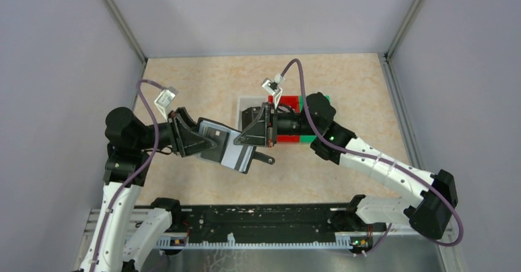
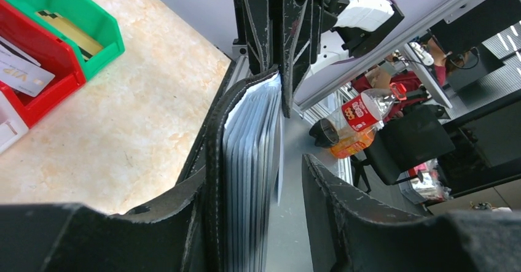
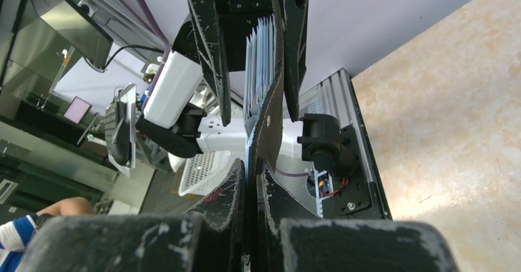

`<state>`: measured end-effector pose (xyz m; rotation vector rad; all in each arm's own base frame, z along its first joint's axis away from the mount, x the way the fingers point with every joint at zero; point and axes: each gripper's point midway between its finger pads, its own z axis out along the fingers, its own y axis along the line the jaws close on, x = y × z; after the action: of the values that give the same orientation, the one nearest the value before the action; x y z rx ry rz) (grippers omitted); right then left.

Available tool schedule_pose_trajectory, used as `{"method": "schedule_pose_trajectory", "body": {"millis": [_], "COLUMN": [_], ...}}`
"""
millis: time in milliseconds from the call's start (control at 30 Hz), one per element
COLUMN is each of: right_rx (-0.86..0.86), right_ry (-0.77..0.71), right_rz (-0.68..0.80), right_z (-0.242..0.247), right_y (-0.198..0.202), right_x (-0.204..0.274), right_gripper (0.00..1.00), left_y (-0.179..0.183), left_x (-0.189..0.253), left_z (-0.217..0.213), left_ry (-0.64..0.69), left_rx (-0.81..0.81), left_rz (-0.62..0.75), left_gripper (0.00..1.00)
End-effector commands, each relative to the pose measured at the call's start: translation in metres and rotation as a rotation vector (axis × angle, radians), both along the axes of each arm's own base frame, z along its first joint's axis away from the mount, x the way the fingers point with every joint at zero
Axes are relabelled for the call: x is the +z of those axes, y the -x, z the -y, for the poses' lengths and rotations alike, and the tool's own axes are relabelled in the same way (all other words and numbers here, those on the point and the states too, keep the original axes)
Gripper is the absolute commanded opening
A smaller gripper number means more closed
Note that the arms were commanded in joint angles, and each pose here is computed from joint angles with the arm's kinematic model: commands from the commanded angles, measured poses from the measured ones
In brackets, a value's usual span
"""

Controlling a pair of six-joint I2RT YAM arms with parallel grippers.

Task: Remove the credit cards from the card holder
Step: Remove the credit card from the card holder.

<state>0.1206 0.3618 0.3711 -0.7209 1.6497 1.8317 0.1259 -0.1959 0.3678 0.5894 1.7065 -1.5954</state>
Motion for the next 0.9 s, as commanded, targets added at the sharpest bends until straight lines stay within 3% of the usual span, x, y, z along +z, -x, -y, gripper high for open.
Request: {"method": "schedule_pose_trajectory", "body": {"millis": [0, 200, 300, 500, 633, 800, 867], "right_rx": [-0.010, -0.037, -0.040, -0.030, -0.044, -0.090, -0.136], "right_ry": [-0.045, -0.012, -0.001, 0.017, 0.031, 0.057, 0.067], "right_rz": [0.054, 0.056, 0.073, 0.127, 0.160, 0.203, 0.232], "right_z": [0.000, 0.002, 0.004, 0.013, 0.022, 0.029, 0.031], "right_y": [-0.002, -0.005, -0.005, -0.001, -0.005, -0.012, -0.019], "right_x": [0.034, 0.031, 0.029, 0.018, 0.010, 0.009, 0.018], "right_gripper": [0.00, 0.00, 0.00, 0.00, 0.01, 0.43, 0.55], "left_y": [-0.001, -0.003, -0.002, 0.009, 0.016, 0.019, 0.019], "left_x": [-0.002, -0.001, 0.001, 0.007, 0.011, 0.017, 0.019], "left_z": [-0.001, -0.002, -0.002, 0.000, 0.000, 0.000, 0.000], "left_ry": [-0.019, -0.037, -0.037, -0.016, 0.001, 0.011, 0.013], "left_rx": [0.011, 0.017, 0.014, -0.065, -0.118, -0.130, -0.123], "left_rz": [0.059, 0.091, 0.099, 0.072, 0.031, 0.024, 0.031], "left_gripper": [0.53, 0.51, 0.44, 0.12, 0.01, 0.00, 0.00]}}
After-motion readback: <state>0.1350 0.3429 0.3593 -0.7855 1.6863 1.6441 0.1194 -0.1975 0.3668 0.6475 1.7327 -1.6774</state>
